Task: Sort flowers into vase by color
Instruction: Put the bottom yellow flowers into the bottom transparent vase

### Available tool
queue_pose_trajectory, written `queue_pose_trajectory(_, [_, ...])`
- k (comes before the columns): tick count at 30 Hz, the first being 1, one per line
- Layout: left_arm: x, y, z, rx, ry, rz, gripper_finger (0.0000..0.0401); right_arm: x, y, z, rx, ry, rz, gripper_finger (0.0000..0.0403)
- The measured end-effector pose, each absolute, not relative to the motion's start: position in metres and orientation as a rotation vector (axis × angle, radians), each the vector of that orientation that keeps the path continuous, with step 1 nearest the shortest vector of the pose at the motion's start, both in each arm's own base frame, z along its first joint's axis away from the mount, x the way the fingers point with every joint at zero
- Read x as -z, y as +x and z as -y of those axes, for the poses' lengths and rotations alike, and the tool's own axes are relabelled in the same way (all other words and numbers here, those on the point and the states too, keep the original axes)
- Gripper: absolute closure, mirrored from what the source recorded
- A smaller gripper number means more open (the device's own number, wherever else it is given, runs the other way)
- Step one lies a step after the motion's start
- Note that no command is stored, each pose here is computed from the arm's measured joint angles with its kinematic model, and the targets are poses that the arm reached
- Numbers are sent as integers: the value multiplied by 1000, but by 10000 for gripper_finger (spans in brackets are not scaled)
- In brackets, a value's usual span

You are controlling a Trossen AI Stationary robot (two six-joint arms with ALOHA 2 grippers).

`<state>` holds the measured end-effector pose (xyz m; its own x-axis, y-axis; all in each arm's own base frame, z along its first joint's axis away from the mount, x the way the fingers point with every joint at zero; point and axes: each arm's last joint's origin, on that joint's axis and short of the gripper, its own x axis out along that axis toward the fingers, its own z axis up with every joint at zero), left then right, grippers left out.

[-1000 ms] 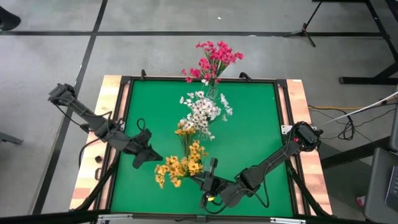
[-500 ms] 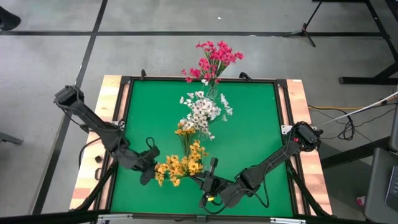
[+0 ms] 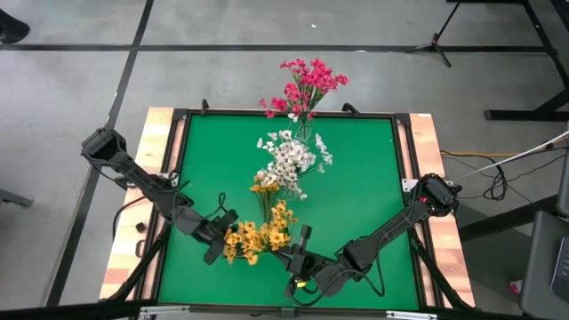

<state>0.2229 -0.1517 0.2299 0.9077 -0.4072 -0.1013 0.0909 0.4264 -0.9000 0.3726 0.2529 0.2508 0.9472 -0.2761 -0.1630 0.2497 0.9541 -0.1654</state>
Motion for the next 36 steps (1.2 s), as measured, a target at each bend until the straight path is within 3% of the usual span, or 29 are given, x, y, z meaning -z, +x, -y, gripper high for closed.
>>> queue_pose_trajectory(10, [-243, 228, 144, 334, -1086, -165, 401, -256, 373, -252, 348, -174, -161, 400])
queue_pose_trajectory(21, [-245, 237, 128, 269, -1044, -94, 401, -286, 362, -276, 348, -252, -119, 400])
queue_pose_trajectory(36, [-240, 256, 138, 304, -1025, -112, 401, -299, 335, -306, 400, -367, -123, 400])
